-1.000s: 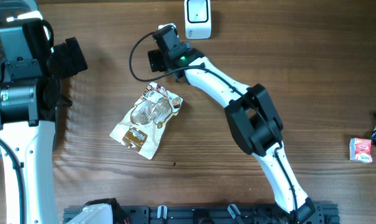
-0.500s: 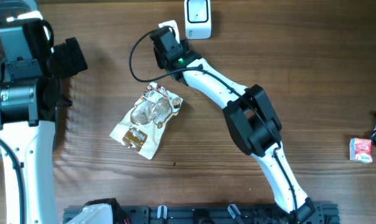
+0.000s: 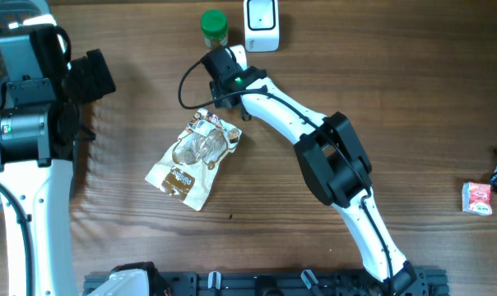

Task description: Scan the item barcode

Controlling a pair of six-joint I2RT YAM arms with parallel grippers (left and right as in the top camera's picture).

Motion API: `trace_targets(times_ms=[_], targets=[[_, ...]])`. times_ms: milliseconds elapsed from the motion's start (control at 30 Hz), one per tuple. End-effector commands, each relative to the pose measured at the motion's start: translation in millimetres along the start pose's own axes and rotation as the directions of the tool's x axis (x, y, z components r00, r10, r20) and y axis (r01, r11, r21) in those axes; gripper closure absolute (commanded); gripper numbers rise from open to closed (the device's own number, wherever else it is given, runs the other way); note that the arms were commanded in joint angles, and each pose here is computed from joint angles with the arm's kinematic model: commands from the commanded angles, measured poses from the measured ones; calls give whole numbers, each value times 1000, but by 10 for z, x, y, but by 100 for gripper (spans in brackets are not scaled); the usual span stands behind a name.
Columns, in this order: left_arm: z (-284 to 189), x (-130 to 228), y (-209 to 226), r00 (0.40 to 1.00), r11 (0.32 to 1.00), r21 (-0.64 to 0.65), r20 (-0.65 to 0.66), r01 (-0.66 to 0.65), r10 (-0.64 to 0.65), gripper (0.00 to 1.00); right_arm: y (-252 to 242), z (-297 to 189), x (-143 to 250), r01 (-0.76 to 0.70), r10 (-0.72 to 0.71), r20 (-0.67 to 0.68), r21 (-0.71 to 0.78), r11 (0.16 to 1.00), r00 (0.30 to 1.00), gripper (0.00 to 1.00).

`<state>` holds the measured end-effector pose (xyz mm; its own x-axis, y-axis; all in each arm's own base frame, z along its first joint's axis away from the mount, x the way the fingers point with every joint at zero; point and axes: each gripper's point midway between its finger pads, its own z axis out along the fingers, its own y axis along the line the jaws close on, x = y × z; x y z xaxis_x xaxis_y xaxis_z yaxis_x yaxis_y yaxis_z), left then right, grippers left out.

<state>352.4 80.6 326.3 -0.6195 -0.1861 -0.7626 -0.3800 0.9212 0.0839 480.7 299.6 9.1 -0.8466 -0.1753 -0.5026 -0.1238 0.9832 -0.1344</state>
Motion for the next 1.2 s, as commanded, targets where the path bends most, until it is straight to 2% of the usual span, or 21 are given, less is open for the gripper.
trace_targets(times_ms=[0,67,200,467,567,667,733,800,933,1100,1167], targets=[[-50,-41,43,1000,1000,-8,19,5,-5,0,-231,-327,129,-262,268,-71,86,961,961,0],[-50,-42,43,1000,1000,-8,19,5,-5,0,-420,-444,340,-311,337,-125,186,932,933,0],[-51,-42,43,1000,1000,-8,19,4,-4,0,-838,-781,531,-315,384,-126,373,873,915,0],[-52,-91,42,999,1000,-9,39,3,-3,0,-1266,-1511,567,-318,417,-146,444,838,897,0],[-52,-94,41,999,1000,-8,40,4,-3,0,-1466,-2100,446,-349,417,-100,394,850,903,0],[-52,-95,35,999,1000,-4,40,5,-4,0,-1759,-2821,335,-420,439,10,308,853,899,0],[-54,-96,-55,999,999,48,39,10,-12,0,-1863,-3260,320,-451,448,61,200,870,892,0],[-73,-93,-237,999,988,154,32,8,-13,0,-1975,-3668,354,-487,477,112,91,869,872,0],[-137,-52,-517,1000,949,316,9,4,-7,0,-2158,-4128,455,-523,523,165,-42,851,836,0],[-162,97,-577,999,936,352,-51,7,12,0,-2443,-4476,685,-548,559,233,-119,828,795,0],[-264,184,-805,996,887,462,-74,-12,51,0,-2598,-4527,838,-584,593,264,-119,803,761,0]])
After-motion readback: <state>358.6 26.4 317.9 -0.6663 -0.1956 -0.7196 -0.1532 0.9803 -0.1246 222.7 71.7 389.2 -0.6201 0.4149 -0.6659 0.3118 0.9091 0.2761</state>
